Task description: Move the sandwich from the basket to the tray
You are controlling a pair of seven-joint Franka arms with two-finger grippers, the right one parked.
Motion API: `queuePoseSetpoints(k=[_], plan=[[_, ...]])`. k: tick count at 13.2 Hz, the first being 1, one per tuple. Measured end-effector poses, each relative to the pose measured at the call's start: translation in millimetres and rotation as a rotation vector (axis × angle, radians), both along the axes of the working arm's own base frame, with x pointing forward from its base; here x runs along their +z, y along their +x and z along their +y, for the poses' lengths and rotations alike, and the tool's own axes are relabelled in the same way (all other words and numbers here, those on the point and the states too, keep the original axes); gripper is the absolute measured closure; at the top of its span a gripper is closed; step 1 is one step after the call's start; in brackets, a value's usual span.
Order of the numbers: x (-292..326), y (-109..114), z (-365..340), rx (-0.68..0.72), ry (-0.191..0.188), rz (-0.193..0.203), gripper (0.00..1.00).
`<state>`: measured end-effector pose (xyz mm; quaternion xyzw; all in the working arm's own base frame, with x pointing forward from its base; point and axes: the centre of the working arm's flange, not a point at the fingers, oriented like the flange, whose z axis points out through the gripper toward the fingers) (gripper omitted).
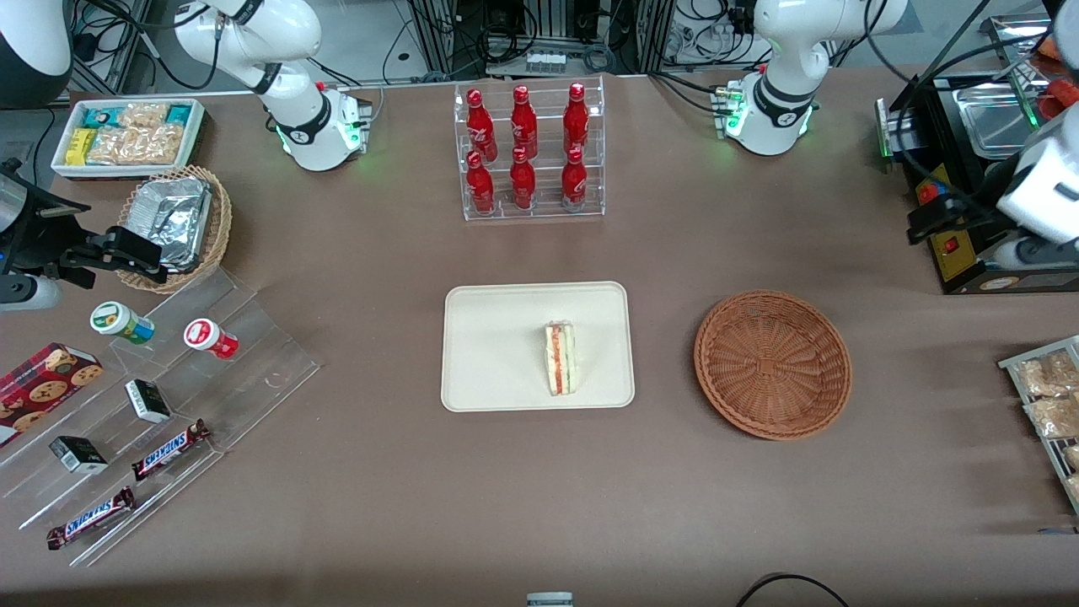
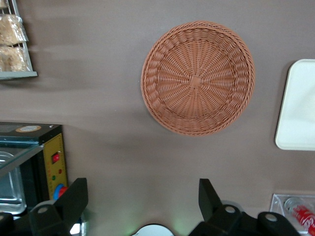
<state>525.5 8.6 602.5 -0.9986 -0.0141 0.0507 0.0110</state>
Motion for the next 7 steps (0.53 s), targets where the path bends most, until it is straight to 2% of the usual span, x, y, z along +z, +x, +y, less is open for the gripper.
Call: queuePoseSetpoints(k=[3,7], plan=[[12,-6,-2,-0.076,-0.008,-0.006,0.0],[27,-9,-5,-0.088,-0.009,-0.005,0.0]])
